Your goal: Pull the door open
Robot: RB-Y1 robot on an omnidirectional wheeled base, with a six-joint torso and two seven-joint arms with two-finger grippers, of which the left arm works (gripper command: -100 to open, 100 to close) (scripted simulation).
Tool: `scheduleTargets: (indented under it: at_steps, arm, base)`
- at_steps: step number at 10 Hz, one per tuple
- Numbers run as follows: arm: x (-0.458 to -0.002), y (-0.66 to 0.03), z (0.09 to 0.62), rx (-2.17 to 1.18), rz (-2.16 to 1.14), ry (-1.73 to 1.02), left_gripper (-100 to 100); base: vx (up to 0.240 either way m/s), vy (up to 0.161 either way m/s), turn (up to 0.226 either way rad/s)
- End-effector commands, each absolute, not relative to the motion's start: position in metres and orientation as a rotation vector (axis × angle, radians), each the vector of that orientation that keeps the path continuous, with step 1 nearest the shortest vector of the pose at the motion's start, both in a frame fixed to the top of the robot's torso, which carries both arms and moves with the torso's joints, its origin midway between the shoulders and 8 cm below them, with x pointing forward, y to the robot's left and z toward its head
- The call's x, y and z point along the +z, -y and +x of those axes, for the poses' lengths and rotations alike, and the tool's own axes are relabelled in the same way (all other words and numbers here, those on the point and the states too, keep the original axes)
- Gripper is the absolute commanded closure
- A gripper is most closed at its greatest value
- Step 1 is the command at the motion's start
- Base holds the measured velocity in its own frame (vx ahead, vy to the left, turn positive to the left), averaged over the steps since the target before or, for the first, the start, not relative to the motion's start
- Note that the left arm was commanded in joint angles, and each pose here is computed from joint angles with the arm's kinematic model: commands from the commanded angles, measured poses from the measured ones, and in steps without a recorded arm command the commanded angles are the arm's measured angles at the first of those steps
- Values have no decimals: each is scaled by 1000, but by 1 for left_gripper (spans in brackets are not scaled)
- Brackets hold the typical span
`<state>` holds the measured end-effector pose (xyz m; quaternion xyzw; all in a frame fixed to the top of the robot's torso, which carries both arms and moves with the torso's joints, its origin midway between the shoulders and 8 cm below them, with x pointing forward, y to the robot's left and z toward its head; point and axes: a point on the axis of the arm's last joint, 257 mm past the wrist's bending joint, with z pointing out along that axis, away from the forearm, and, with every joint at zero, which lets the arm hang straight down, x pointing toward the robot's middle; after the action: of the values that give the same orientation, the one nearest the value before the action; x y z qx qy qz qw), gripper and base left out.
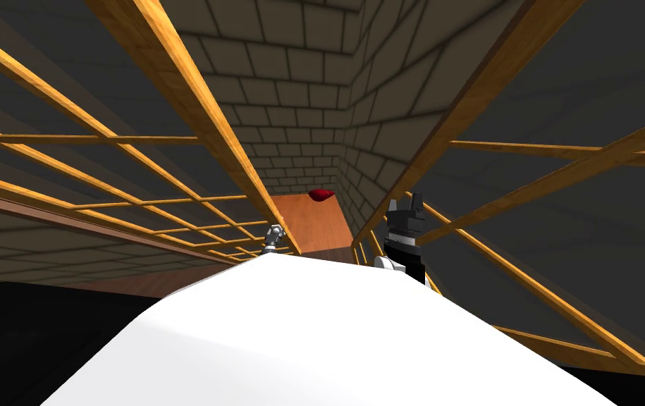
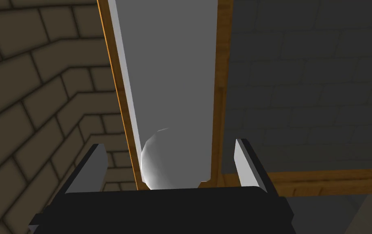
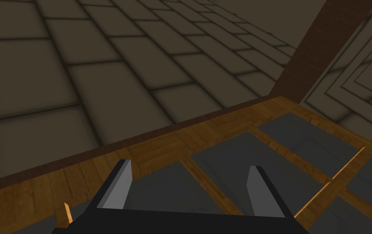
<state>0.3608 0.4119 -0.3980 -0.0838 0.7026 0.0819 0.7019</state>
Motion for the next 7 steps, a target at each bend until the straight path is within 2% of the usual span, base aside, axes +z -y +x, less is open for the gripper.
scheduleTargets:
  at_steps: [1, 7]
  arm:
    - [-397, -412, 362, 183, -185, -1564, 100]
    - [-398, -412, 363, 154, -214, -1561, 100]
  base:
    - [-24, -11, 6]
    - [-14, 1, -6]
